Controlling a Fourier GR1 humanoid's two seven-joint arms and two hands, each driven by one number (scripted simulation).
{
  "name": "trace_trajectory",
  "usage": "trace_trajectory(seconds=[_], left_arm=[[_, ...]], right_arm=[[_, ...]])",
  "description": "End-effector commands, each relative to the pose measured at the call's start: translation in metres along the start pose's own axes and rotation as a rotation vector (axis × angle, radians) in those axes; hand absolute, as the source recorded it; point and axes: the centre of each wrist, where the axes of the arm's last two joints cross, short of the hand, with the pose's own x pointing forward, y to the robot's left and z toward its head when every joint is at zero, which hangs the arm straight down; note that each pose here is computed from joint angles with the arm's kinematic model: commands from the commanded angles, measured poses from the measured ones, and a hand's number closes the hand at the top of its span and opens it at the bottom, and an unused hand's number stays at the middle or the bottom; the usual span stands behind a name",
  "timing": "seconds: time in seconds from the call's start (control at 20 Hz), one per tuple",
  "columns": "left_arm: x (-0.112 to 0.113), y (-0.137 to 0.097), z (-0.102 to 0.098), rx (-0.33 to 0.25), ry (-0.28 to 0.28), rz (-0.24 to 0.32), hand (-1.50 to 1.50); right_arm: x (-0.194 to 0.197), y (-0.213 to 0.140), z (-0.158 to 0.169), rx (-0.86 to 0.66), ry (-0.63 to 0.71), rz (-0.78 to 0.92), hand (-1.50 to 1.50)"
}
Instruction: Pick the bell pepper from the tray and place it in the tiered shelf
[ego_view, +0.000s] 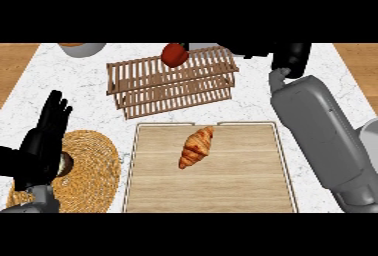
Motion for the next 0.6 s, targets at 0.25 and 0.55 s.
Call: trace_trajectory(seconds=[0.25,0.55], left_arm=[[0.008,0.0,-0.008,0.021,0.003,0.016,0.0],[-0.002,-0.009,-0.004,-0.036,-0.008,0.018,0.0]], right_arm=[[-0.02,-0.12,0.035,0.055,0.005,-0.011,-1.5],[-0.046,-0.148,0.042,0.023,-0.004,-0.029,-1.5]])
